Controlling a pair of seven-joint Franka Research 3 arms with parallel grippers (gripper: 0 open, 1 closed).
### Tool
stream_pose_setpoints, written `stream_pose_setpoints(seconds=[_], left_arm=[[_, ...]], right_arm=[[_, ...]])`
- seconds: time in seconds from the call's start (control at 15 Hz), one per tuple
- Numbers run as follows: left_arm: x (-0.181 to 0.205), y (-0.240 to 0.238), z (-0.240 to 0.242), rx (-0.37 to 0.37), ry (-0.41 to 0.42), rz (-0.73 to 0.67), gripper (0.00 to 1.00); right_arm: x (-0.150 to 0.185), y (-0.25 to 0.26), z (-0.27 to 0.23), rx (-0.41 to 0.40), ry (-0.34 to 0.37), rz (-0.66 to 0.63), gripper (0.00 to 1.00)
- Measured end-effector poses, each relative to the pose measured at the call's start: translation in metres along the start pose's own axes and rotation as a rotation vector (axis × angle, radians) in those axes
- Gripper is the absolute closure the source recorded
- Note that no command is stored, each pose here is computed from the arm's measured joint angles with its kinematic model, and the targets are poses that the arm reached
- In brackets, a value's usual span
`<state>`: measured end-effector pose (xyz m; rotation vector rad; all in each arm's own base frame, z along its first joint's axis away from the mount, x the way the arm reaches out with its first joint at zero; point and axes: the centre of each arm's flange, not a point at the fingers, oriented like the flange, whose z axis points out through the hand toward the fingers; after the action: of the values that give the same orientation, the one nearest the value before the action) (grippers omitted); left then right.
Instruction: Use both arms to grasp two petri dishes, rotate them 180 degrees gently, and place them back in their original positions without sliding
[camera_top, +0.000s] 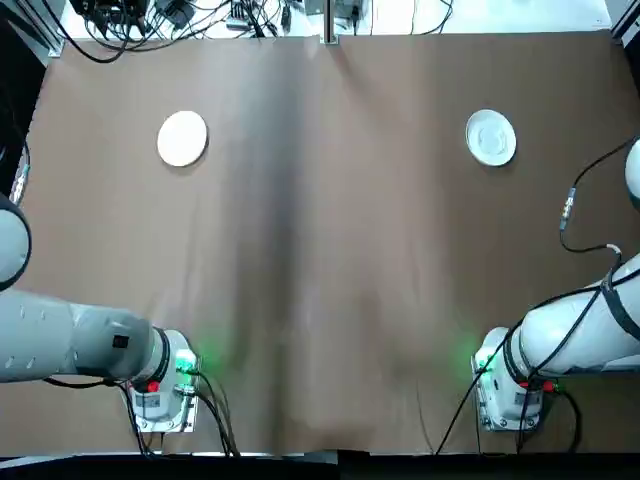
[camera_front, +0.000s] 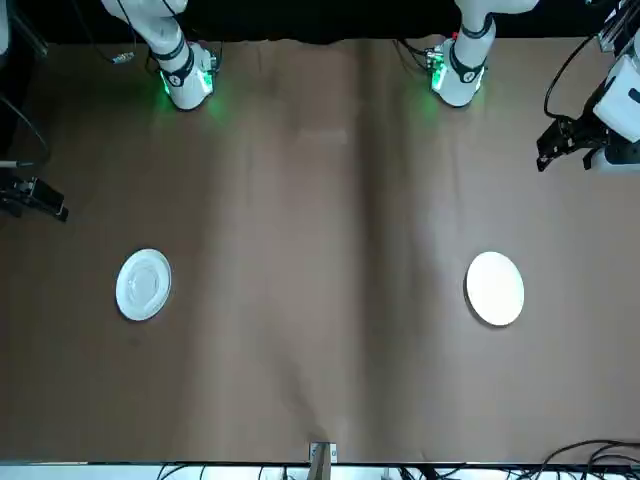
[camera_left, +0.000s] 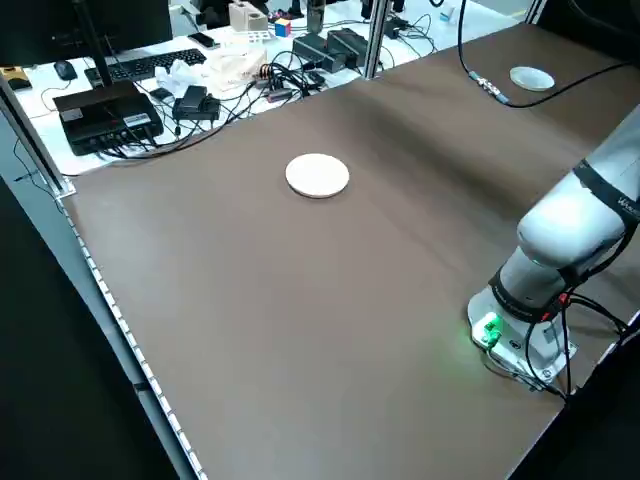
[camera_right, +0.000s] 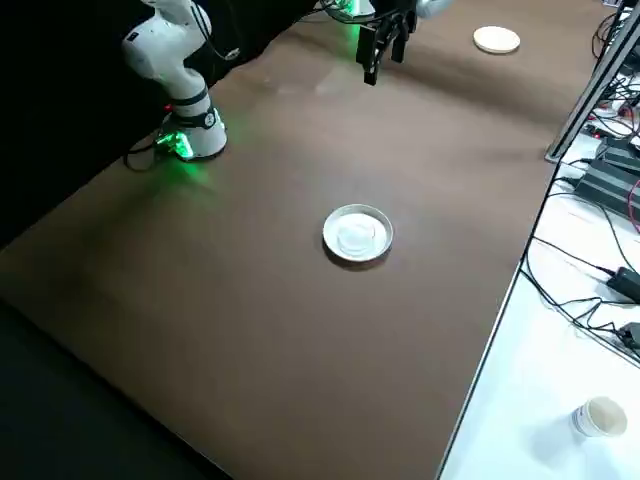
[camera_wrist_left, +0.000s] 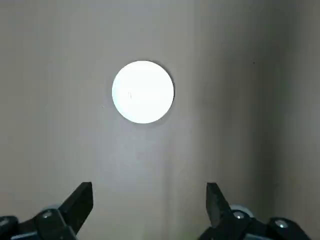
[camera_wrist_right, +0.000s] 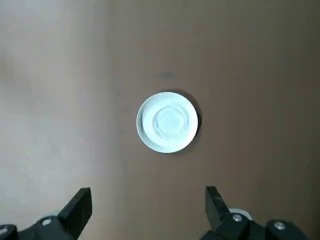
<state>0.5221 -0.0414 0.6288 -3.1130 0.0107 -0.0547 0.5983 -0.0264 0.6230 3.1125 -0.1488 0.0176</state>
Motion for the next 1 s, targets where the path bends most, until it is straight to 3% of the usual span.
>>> stream_pose_setpoints(seconds=[0.4, 1.0], left_arm=[[0.002, 0.000, 0.005, 0.000, -0.002, 0.053, 0.00], [0.021, 0.004, 0.038, -0.003, -0.029, 0.473, 0.00]], right_arm=[[0.002, -0.001, 0.004, 0.001, 0.004, -0.002, 0.00], [0.005, 0.007, 0.022, 0.000, -0.011, 0.012, 0.00]])
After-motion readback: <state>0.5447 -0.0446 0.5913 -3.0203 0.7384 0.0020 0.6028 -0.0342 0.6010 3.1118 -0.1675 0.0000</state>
